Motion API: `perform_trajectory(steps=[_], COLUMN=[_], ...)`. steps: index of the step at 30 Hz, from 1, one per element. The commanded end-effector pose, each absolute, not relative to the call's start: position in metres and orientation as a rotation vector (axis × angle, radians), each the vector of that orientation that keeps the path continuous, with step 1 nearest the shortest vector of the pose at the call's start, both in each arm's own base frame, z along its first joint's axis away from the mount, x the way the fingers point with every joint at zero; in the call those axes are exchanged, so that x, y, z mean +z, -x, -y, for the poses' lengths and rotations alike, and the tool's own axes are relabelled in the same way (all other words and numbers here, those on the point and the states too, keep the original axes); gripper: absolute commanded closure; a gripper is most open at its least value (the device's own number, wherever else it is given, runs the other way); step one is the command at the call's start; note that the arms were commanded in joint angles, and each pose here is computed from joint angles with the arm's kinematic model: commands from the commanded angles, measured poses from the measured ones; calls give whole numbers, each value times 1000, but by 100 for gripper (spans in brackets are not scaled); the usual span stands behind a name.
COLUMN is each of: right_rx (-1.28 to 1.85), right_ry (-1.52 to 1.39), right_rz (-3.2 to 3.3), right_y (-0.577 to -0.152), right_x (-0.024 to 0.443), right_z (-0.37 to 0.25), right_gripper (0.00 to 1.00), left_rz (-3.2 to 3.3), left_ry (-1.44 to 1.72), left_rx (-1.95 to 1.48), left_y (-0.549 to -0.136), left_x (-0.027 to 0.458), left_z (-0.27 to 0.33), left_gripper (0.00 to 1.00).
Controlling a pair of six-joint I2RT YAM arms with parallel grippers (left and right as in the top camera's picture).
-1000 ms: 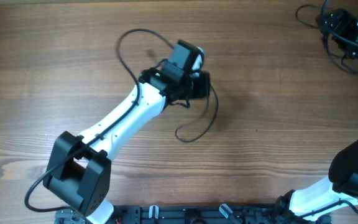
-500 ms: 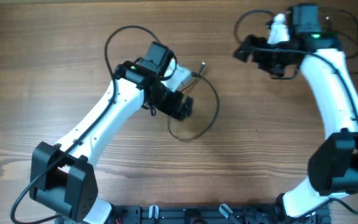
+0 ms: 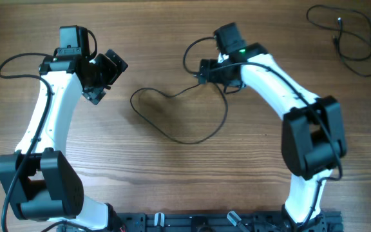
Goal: Untangle cables
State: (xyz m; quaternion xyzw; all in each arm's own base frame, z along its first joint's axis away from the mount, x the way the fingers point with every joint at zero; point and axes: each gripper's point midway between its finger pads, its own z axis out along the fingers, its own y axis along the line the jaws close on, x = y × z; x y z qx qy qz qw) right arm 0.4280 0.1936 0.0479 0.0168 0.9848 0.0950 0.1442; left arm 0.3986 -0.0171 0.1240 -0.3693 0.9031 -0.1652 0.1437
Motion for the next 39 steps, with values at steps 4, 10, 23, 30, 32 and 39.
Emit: perform_trajectory(steps=[4,10,23,30,32,39], right_rx=[172,68,748,641,705,468], right_ry=[-322,-308,-228,-1285,-1273,-1265], right_rz=[-2858,-2958,-2984,-2826,-2796,-2699], right_y=[-419,-400,-401,-398,-402,-404], right_x=[13,-17,90,30,27,11], right_z=[-206,-197,-264,-274,-292,-268], right_gripper=[3,37,0,11,26,43], left_rz=[-2598,-2594,-2593,-2593,-2593,-2593], left_ry=[1090,1092,1092,1092,1092,1092], left_rx=[-428,-414,-414,-414,-414,-414], left_y=[-398,-399,-399,-399,-399,-399], left_x=[121,121,121,121,121,121], left_z=[11,9,9,9,9,9], left_gripper=[0,0,0,0,0,0])
